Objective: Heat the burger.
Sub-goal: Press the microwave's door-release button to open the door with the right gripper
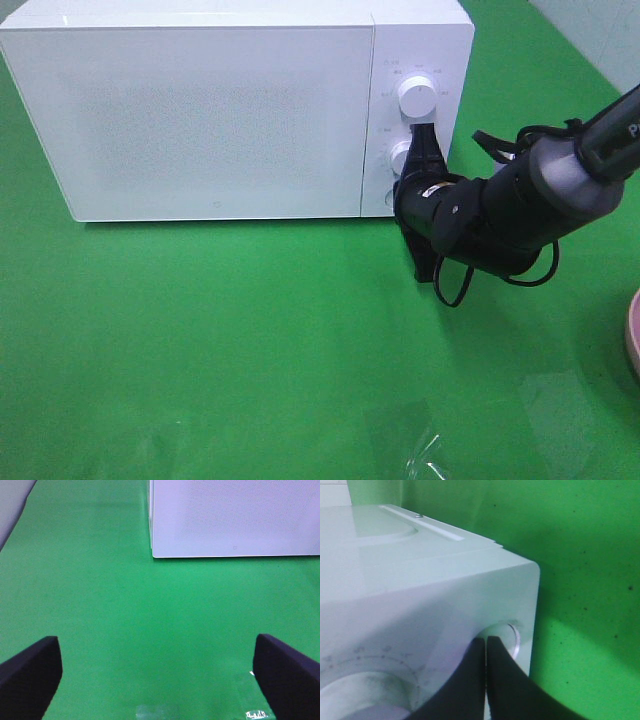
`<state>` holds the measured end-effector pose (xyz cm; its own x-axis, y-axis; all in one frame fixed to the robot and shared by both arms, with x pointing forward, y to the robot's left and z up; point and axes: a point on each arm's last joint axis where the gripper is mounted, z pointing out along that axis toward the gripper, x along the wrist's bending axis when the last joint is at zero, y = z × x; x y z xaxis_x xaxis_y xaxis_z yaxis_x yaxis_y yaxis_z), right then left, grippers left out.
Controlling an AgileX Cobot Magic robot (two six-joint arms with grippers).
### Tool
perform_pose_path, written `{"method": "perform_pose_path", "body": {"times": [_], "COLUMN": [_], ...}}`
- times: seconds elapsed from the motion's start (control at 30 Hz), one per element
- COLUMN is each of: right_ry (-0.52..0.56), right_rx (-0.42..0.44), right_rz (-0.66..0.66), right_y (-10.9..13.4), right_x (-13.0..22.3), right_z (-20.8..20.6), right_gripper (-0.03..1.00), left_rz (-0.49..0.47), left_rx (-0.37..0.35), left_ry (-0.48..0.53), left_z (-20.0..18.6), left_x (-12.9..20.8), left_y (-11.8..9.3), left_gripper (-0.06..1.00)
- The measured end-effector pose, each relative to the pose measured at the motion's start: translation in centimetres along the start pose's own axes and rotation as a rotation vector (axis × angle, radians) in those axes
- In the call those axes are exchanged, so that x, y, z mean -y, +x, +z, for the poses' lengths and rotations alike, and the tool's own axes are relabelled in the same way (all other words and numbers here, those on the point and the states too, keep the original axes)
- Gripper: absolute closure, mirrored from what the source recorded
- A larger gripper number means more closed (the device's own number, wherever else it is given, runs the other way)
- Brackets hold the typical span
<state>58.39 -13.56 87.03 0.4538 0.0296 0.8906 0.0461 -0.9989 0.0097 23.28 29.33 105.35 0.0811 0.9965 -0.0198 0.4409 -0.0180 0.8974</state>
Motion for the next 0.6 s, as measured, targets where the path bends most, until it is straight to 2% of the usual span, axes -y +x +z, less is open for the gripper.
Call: {"method": "perform_pose_path", "body": {"times": [0.6], "right_ry": [-0.015], "right_rx": [-0.043], "right_rz": [0.009], "right_y": [-0.05], "right_x": [0.13], "right_z": [0.1], "right_gripper": [0.96], "left_rz": [0.0], "left_rx": [0.0], "left_ry": [0.0], "left_z": [0.0], "left_x": [0.0], "left_y": [0.0], "left_gripper": [-0.01]}}
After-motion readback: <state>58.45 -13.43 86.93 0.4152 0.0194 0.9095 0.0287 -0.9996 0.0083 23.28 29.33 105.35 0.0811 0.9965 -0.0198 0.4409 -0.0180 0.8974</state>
